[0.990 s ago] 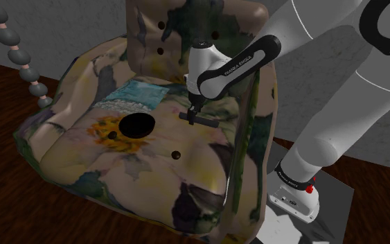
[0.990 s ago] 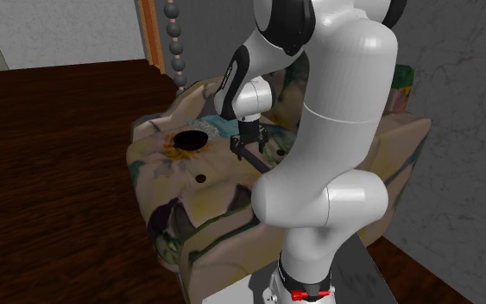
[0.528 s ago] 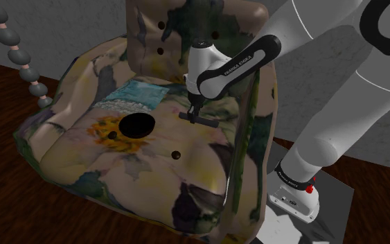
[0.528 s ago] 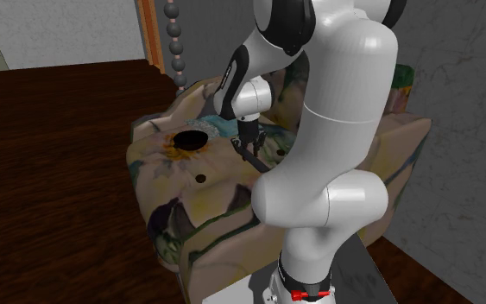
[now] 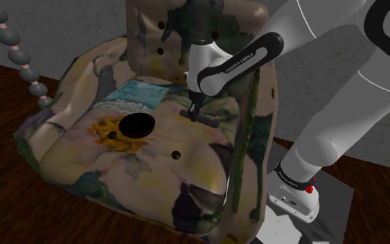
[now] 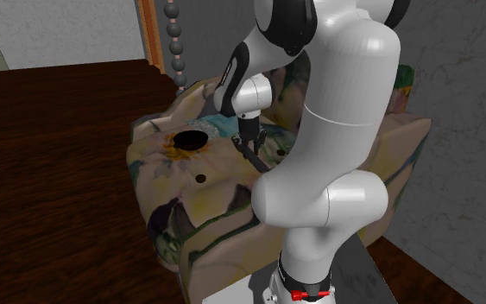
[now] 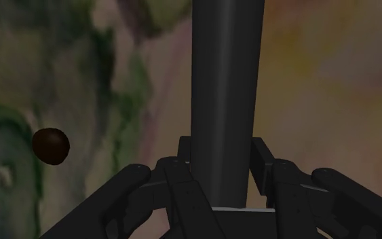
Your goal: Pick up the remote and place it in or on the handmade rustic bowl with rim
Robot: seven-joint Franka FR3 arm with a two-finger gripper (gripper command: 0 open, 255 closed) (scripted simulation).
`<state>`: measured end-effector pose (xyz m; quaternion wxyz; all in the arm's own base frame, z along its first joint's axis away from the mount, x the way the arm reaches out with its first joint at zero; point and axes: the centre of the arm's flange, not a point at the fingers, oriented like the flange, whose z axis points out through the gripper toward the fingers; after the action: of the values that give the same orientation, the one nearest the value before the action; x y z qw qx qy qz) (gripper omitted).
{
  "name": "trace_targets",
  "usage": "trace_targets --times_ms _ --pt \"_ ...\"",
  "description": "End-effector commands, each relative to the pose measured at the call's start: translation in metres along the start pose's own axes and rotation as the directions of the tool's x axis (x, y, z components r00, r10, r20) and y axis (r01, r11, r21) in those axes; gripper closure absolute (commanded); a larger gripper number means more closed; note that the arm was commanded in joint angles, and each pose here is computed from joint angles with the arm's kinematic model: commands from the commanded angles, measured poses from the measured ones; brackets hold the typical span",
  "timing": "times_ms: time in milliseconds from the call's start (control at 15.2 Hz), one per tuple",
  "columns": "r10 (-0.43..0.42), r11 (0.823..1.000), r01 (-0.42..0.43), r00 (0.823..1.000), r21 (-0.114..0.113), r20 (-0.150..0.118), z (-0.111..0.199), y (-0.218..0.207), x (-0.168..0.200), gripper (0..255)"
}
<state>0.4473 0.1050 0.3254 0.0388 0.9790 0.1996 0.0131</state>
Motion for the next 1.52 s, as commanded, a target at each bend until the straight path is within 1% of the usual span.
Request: trace_targets --times_ms 0,1254,1320,1452 --pt "0.000 1.000 0.000 1.000 0.000 0.000 -0.010 0.001 0.000 255" --pt "0.000 1.000 0.000 1.000 0.000 0.000 -0.110 0.009 0.001 255" --pt "0.000 1.000 0.000 1.000 0.000 0.000 -0.112 0.009 0.001 255" --pt "0.000 1.000 0.000 1.000 0.000 0.000 -0.112 -0.009 0.021 255"
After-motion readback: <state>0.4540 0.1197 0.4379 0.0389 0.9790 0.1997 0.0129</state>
